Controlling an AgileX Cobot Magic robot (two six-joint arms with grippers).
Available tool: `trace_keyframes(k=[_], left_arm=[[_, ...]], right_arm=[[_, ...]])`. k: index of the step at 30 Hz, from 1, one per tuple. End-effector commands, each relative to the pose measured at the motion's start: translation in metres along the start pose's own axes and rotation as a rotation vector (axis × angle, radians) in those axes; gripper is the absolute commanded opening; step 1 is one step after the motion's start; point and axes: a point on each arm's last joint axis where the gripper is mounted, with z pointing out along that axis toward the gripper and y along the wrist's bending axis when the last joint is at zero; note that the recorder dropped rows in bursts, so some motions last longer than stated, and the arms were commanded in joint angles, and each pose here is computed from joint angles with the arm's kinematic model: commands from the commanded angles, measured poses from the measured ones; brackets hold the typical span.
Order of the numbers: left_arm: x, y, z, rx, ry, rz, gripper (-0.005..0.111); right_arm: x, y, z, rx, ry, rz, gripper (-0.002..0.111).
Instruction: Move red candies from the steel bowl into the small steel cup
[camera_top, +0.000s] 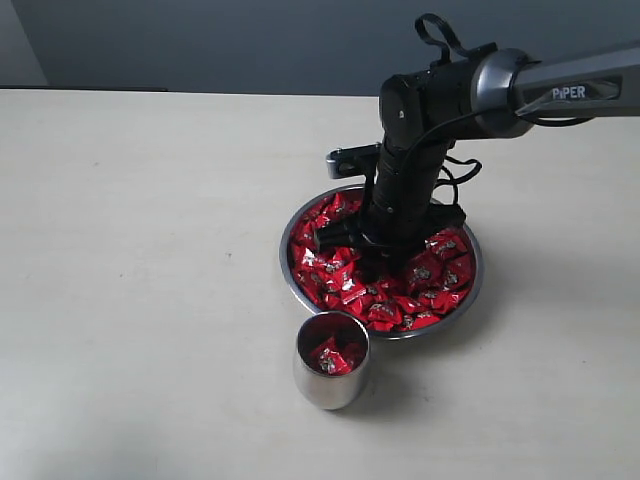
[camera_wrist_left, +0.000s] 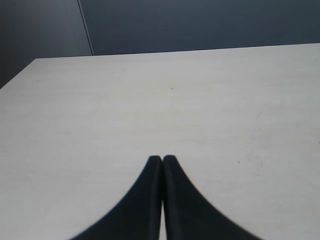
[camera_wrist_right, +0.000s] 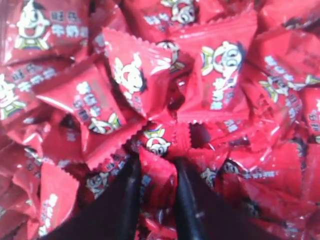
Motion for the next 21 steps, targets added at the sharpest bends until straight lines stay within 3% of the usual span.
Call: trace_keyframes(k=[1, 21], left_arm=[[0.001, 0.000, 0.000, 0.005, -0.008, 0.002, 0.000], [0.001, 0.000, 0.000, 0.005, -0.008, 0.002, 0.000]], right_arm=[[-0.001, -0.002, -0.014, 0.024, -0.038, -0.034, 0.001], [-0.004, -0.005, -0.082, 0.100, -0.180, -0.101, -0.001]])
